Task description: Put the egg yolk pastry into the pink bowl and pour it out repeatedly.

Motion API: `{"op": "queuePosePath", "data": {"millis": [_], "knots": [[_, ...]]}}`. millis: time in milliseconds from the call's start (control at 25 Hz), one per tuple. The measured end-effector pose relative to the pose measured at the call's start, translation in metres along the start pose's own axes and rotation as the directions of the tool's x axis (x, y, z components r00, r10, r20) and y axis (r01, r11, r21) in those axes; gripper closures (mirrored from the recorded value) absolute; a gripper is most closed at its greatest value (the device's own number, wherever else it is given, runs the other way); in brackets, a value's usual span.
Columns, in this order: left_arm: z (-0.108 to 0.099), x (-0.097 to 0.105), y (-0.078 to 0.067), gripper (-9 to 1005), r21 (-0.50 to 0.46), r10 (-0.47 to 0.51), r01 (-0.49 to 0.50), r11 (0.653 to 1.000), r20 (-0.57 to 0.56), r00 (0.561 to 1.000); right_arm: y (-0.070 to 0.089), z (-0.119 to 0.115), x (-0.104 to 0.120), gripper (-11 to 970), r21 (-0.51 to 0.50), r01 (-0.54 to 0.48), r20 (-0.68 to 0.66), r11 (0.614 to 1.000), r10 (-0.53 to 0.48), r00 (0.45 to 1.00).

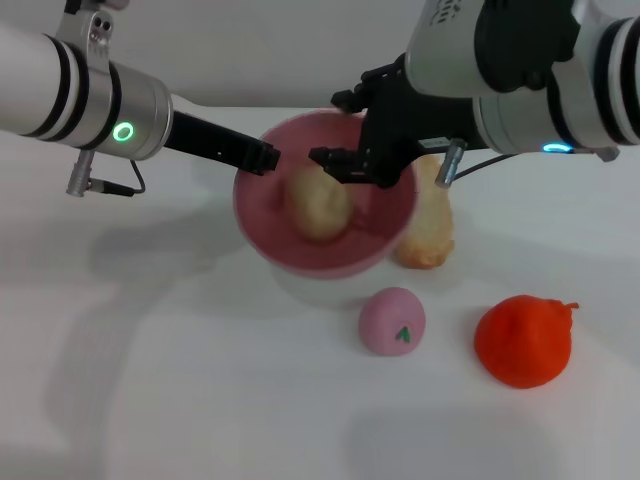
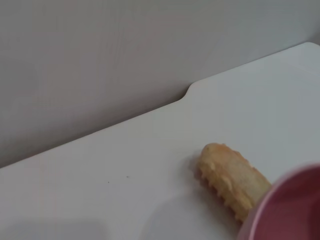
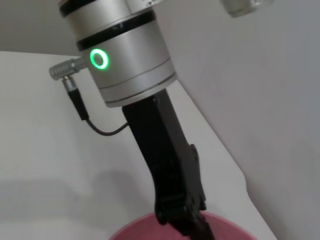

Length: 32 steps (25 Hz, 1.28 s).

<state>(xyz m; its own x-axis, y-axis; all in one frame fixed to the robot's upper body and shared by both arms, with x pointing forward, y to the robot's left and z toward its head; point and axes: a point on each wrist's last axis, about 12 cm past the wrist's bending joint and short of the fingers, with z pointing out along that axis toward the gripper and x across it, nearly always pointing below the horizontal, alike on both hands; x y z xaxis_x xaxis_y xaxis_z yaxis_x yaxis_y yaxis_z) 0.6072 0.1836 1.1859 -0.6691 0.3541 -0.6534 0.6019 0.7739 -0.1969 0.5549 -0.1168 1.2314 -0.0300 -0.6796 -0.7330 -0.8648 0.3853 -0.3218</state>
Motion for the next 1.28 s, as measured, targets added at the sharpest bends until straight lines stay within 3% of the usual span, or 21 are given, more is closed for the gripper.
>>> {"op": "queuePosePath", "data": {"millis": [200, 360, 560, 720, 840, 880, 1040, 1080, 1160, 1200, 1240, 1280], "knots": [[0.0, 0.002, 0.003, 953, -0.009, -0.004, 0.004, 1.0, 0.009, 1.0, -0.011, -0.013, 0.007, 443, 0.121, -0.048, 0.084, 0.991, 0.038, 0.996], [0.001, 0.003, 0.007, 953, -0.036, 0.025, -0.023, 0.999, 0.067, 0.997, -0.041, -0.031, 0.028, 404, 0.236, -0.216, 0.19, 0.948, 0.173, 0.966], [0.005, -0.001, 0.007, 953, -0.083, 0.095, -0.083, 0.993, 0.157, 0.983, -0.074, -0.06, 0.079, 404, 0.259, -0.477, 0.37, 0.84, 0.37, 0.852], [0.02, -0.005, -0.009, 953, -0.155, 0.246, -0.211, 0.965, 0.267, 0.932, -0.082, -0.082, 0.125, 404, 0.191, -0.628, 0.521, 0.754, 0.465, 0.716], [0.026, -0.004, -0.018, 953, -0.188, 0.317, -0.272, 0.944, 0.287, 0.904, -0.082, -0.1, 0.164, 404, 0.138, -0.722, 0.603, 0.678, 0.52, 0.604], [0.031, -0.002, -0.023, 953, -0.232, 0.385, -0.324, 0.917, 0.307, 0.87, -0.08, -0.105, 0.175, 404, 0.118, -0.746, 0.628, 0.656, 0.532, 0.567], [0.037, 0.004, -0.028, 953, -0.292, 0.466, -0.382, 0.877, 0.323, 0.823, -0.064, -0.122, 0.224, 404, 0.027, -0.817, 0.725, 0.575, 0.552, 0.413], [0.04, 0.008, -0.031, 953, -0.328, 0.509, -0.409, 0.852, 0.335, 0.793, -0.058, -0.125, 0.237, 404, 0.013, -0.834, 0.75, 0.552, 0.547, 0.373], [0.042, 0.013, -0.036, 953, -0.375, 0.564, -0.44, 0.816, 0.348, 0.749, -0.048, -0.13, 0.252, 404, -0.004, -0.85, 0.787, 0.527, 0.526, 0.322], [0.042, 0.013, -0.036, 953, -0.375, 0.564, -0.44, 0.816, 0.348, 0.749, -0.043, -0.132, 0.259, 404, -0.015, -0.856, 0.805, 0.518, 0.514, 0.297], [0.044, 0.02, -0.042, 953, -0.421, 0.62, -0.473, 0.774, 0.351, 0.702, -0.039, -0.133, 0.262, 404, -0.023, -0.856, 0.818, 0.516, 0.502, 0.281], [0.044, 0.02, -0.042, 953, -0.421, 0.62, -0.473, 0.774, 0.351, 0.702, -0.036, -0.135, 0.265, 404, -0.03, -0.855, 0.831, 0.518, 0.489, 0.267]]}}
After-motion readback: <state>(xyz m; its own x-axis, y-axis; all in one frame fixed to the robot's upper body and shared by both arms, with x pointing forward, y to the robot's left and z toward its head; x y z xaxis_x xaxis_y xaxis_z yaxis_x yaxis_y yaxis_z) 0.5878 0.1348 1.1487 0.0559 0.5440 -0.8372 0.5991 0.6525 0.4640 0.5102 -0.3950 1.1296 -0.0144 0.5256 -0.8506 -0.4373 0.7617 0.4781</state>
